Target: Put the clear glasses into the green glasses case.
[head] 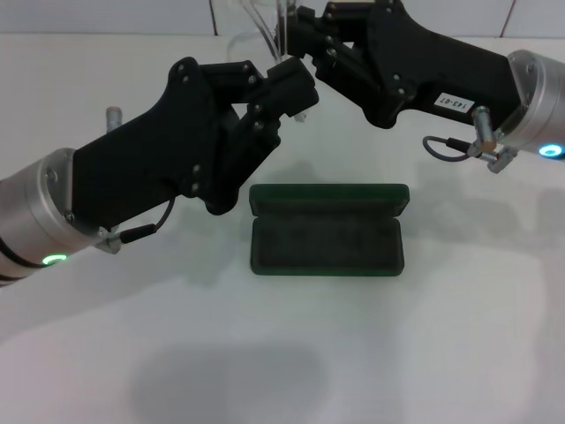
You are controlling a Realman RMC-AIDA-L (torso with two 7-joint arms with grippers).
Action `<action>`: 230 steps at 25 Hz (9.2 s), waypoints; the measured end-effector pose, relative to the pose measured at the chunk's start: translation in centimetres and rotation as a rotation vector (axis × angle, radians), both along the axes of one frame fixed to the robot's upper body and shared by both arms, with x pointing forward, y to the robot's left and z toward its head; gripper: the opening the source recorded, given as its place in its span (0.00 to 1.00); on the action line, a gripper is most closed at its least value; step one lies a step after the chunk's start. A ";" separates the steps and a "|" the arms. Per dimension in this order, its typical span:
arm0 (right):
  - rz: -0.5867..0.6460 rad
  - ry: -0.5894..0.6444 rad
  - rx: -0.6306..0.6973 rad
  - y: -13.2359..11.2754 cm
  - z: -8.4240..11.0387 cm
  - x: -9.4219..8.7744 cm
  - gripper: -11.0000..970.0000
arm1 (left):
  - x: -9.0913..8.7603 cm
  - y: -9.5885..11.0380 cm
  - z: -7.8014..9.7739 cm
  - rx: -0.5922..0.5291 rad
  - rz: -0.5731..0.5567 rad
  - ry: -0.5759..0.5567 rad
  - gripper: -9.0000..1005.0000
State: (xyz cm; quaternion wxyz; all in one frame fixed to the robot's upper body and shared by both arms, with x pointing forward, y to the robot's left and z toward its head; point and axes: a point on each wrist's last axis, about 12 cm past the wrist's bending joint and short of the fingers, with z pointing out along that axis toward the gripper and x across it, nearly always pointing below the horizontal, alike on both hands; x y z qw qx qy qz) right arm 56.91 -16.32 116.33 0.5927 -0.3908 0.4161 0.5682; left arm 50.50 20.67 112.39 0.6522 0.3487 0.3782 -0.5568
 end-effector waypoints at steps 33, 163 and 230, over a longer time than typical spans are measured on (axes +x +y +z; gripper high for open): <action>0.032 0.007 -0.053 0.5 -0.6 -0.3 0.07 | 0.3 0.0 0.3 -0.009 0.011 -0.006 0.08; -0.246 -0.067 -1.627 12.9 2.9 -2.6 0.07 | -1.9 15.4 -1.4 0.229 0.519 0.188 0.08; -0.365 -0.064 -1.686 12.1 0.9 -1.5 0.11 | -2.3 15.0 -2.2 0.258 0.527 0.185 0.10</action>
